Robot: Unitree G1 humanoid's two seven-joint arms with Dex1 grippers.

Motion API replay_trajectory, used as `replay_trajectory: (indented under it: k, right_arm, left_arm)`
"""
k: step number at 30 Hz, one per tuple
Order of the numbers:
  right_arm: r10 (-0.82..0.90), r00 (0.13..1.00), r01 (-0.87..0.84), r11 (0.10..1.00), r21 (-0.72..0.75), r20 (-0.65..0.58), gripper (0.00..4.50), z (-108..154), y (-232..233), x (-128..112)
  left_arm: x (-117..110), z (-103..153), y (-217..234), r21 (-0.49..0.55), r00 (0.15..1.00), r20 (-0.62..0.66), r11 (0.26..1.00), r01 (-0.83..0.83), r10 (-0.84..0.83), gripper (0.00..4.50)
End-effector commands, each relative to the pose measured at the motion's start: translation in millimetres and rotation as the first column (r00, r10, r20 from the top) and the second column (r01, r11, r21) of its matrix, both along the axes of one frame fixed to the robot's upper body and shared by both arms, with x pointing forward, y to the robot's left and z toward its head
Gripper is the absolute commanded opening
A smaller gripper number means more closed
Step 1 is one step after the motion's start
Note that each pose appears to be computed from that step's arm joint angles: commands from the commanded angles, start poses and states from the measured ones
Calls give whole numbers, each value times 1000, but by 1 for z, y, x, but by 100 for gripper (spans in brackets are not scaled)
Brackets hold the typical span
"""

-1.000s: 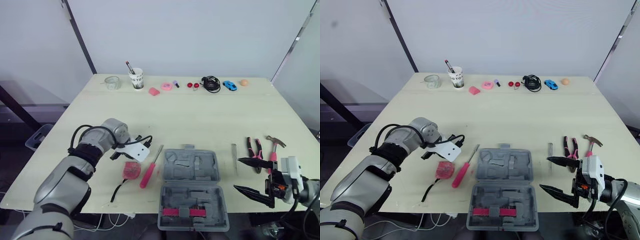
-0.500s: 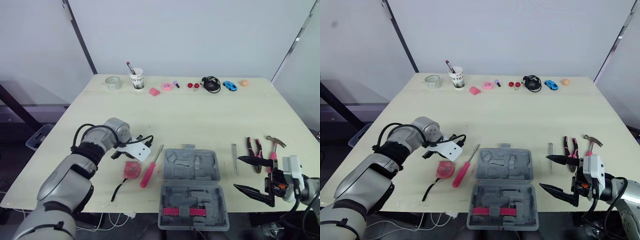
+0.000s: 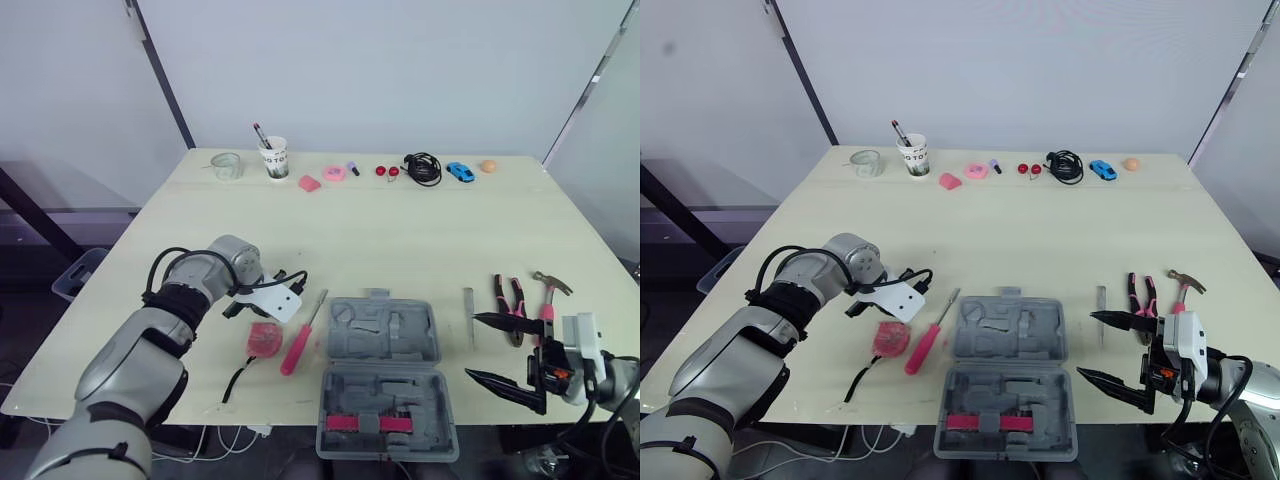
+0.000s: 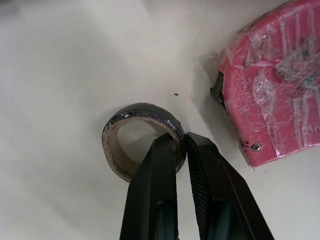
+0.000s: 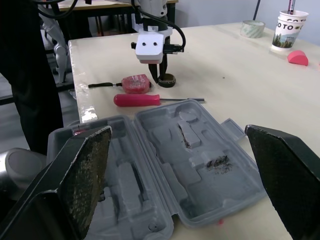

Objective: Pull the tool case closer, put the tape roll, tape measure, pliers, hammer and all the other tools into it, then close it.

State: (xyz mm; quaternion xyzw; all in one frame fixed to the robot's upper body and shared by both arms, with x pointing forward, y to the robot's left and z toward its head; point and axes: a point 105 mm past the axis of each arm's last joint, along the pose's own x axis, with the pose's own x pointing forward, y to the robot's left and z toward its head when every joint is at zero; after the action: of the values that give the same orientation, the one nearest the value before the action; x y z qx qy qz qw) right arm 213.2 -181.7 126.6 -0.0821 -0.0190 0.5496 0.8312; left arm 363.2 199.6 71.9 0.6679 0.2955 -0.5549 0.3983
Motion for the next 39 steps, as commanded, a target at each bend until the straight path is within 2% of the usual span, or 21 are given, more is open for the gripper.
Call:
replay_trajectory:
  k: [1, 2, 4, 15, 18, 20, 22, 28, 32, 34, 39]
  right_arm:
    - [11, 999, -11, 1000, 2, 35, 450, 5, 1, 0]
    - [11, 999, -11, 1000, 2, 34, 450, 5, 1, 0]
    - [12, 999, -12, 1000, 3, 34, 450, 5, 1, 0]
    - [-9, 999, 9, 1000, 2, 42, 450, 2, -1, 3]
    - [-12, 999, 12, 1000, 2, 42, 450, 1, 0, 2]
    - [-12, 999, 12, 1000, 3, 43, 450, 1, 0, 2]
    - [-11, 999, 11, 1000, 3, 43, 450, 1, 0, 2]
    - [7, 999, -7, 1000, 6, 44, 450, 2, 1, 2]
    - [8, 999, -8, 1000, 4, 41, 450, 1, 1, 2]
    - [8, 999, -8, 1000, 2, 37, 450, 0, 1, 2]
    - [9, 999, -8, 1000, -4, 36, 450, 0, -1, 3]
  left_arm:
    - [1, 2, -7, -6, 999, 18, 999, 35, -34, 118]
    - [0, 2, -6, -2, 999, 11, 999, 32, -32, 174]
    - [0, 3, -6, -7, 999, 15, 1000, 29, -29, 244]
    - [-1, 4, -1, 18, 1000, -3, 1000, 19, -19, 244]
    - [-2, 3, 0, 25, 1000, -8, 999, 20, -20, 167]
    - [-1, 3, -1, 23, 1000, -3, 999, 22, -21, 77]
    - [2, 6, -2, 19, 1000, 11, 1000, 22, -22, 5]
    - [5, 16, -2, -6, 1000, 14, 1000, -18, 18, 5]
    - [8, 33, 0, -33, 997, 21, 997, -72, 73, 5]
    - [8, 46, -1, -64, 996, 13, 994, -87, 88, 5]
    - [-1, 74, -27, -236, 996, -55, 968, -86, 75, 5]
